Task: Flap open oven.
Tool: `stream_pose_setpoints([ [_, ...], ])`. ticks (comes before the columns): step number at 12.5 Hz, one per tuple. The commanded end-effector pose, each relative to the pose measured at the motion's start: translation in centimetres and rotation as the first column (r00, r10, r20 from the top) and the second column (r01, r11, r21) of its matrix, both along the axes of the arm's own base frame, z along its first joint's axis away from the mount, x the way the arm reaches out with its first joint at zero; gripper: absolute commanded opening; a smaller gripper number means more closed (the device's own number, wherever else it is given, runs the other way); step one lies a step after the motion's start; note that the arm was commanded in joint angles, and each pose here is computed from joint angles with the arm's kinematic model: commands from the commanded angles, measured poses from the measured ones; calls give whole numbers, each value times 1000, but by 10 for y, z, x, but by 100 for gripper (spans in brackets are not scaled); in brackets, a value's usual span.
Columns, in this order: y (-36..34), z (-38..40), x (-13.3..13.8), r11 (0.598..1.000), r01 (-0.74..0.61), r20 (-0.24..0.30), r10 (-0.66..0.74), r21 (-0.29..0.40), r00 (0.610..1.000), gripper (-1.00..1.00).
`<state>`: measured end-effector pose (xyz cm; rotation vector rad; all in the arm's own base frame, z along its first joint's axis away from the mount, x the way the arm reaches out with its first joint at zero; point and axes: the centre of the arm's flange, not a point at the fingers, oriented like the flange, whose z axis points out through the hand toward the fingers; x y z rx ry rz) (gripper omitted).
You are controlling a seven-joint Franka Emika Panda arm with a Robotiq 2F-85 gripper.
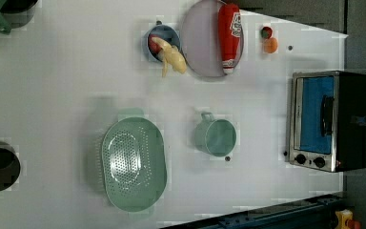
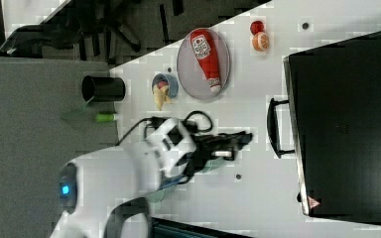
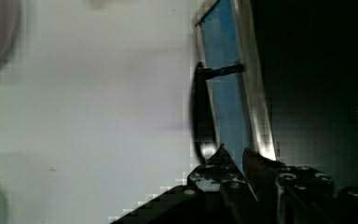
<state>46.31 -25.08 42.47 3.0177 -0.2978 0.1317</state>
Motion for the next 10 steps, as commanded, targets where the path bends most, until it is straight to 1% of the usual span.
stream_pose_setpoints([
  [1, -3, -31, 3, 991, -123, -18, 122, -54, 992, -65],
  [4, -5, -70, 1, 990, -124, -26, 122, -68, 992, -65],
  [6, -8, -88, 1, 988, -124, -5, 124, -90, 992, -65],
  [10, 1, -108, 4, 986, -141, -28, 139, -86, 990, -65],
])
